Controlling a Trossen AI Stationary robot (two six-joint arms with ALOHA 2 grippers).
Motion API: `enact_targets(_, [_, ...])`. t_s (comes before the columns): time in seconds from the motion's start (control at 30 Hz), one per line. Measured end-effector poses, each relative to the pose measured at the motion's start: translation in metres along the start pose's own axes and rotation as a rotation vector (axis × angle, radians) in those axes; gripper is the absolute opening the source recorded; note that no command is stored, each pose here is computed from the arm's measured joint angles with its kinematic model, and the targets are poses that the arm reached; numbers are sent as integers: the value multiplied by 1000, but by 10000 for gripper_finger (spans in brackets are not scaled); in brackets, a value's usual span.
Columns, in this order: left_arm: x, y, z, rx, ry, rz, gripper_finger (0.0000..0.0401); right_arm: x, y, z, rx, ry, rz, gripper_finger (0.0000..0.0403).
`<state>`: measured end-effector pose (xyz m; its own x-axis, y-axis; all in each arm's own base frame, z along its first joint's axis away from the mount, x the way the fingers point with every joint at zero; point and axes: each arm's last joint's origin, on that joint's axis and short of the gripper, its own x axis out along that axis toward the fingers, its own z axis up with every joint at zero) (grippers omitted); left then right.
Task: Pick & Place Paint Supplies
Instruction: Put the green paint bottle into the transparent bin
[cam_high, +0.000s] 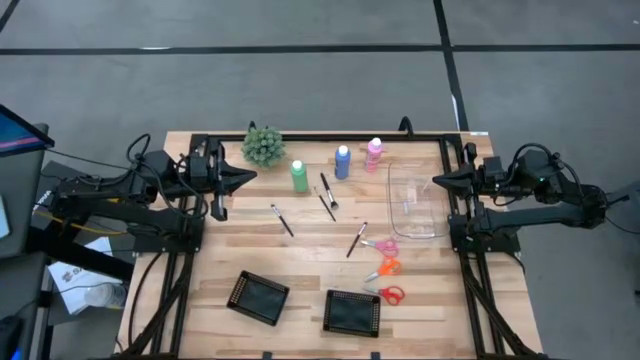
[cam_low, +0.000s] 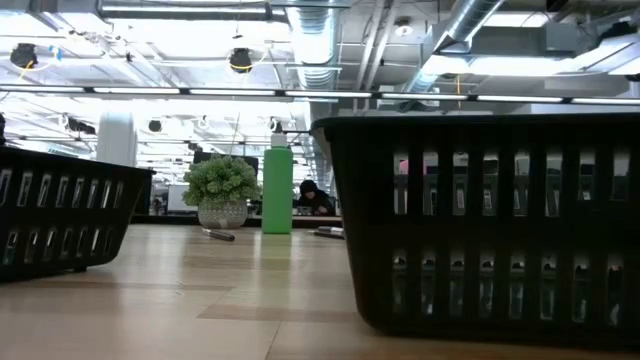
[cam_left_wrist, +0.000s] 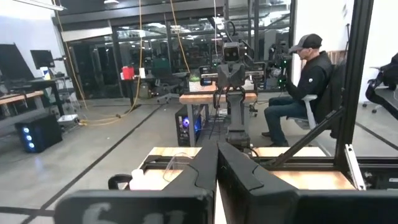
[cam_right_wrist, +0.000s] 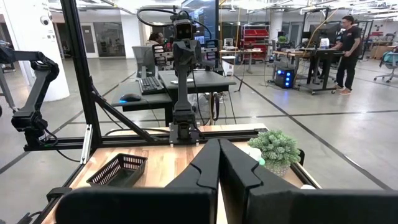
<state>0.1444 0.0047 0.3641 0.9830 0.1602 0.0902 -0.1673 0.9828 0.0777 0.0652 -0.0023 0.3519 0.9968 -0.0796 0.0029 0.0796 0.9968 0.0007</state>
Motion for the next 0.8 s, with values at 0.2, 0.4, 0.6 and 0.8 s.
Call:
enact_targets(0.2, [3, 0, -2, 2, 12, 7, 0, 0, 0, 2, 1, -16, 0, 0])
enact_targets(0.4, [12, -3, -10, -64, 79, 5, 0, 3, 0, 9, 27, -82, -1, 0])
enact_targets(0.6, [29, -6, -21, -98, 137, 6, 0, 10, -1, -4, 54, 57, -71, 0])
enact_targets(0.8, [51, -11, -37, -86, 205, 7, 5, 29, -2, -28, 25, 297, -170, 5])
